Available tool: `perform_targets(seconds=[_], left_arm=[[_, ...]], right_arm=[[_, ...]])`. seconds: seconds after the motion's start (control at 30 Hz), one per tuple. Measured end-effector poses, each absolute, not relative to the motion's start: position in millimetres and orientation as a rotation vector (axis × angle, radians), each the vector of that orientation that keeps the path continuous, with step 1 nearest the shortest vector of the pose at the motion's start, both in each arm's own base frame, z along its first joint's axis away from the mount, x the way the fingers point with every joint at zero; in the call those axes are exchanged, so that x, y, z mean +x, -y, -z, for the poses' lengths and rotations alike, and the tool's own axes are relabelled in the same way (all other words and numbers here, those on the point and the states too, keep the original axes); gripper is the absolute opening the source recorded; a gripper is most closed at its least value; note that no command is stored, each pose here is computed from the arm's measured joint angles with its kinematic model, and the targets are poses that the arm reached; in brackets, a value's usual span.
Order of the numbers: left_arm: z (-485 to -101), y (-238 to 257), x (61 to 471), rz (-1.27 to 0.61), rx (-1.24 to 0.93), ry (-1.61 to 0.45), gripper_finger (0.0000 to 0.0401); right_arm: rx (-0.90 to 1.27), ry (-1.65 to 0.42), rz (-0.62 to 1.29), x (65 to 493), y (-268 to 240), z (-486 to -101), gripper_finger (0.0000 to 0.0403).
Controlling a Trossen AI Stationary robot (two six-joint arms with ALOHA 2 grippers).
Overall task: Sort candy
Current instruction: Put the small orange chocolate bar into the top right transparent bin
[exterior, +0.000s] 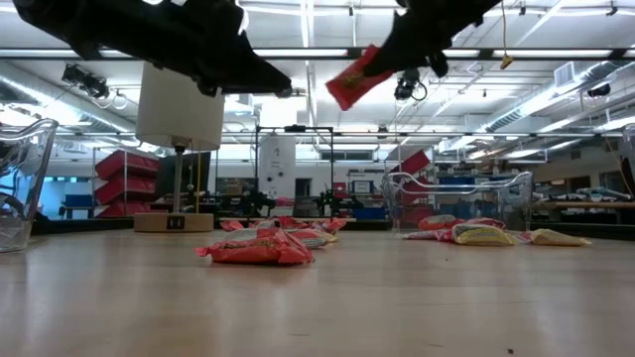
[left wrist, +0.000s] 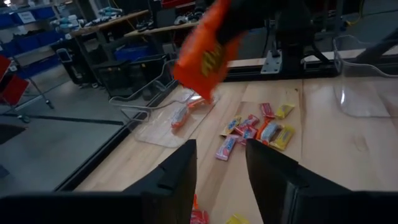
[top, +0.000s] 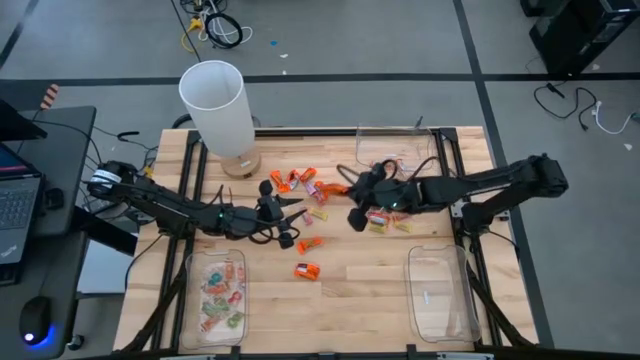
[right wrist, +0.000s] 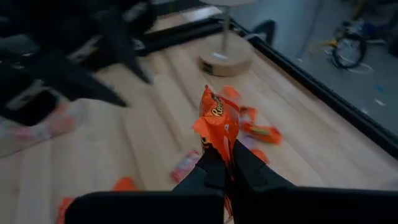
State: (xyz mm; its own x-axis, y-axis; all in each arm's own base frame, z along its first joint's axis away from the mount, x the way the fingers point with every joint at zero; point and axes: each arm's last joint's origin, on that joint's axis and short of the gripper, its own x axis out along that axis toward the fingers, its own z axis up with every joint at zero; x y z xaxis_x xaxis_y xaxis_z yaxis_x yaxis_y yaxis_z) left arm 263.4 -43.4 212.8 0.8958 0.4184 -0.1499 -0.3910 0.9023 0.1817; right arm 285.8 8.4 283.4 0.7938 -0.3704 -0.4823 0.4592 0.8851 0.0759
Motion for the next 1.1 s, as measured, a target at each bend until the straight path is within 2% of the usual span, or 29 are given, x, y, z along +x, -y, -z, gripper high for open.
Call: perform_targets(seconds=[0.33, 0.6, 1.1], left_arm=[[-213, 44, 263, -0.416, 0.149, -0.186, 0.0142], [-213, 44, 263, -0.414, 0.149, -0.186, 0.0142], [-213, 45, 264, -0.378, 0.144, -0.184, 0.0142]], right_arm=[[0.345, -0.557, 0.659, 226, 38, -306, 0.0], [0.515, -0.637, 0.89, 183, 77, -306, 0.0], [0.728, -0.805, 1.043, 160, 144, -279, 0.0]])
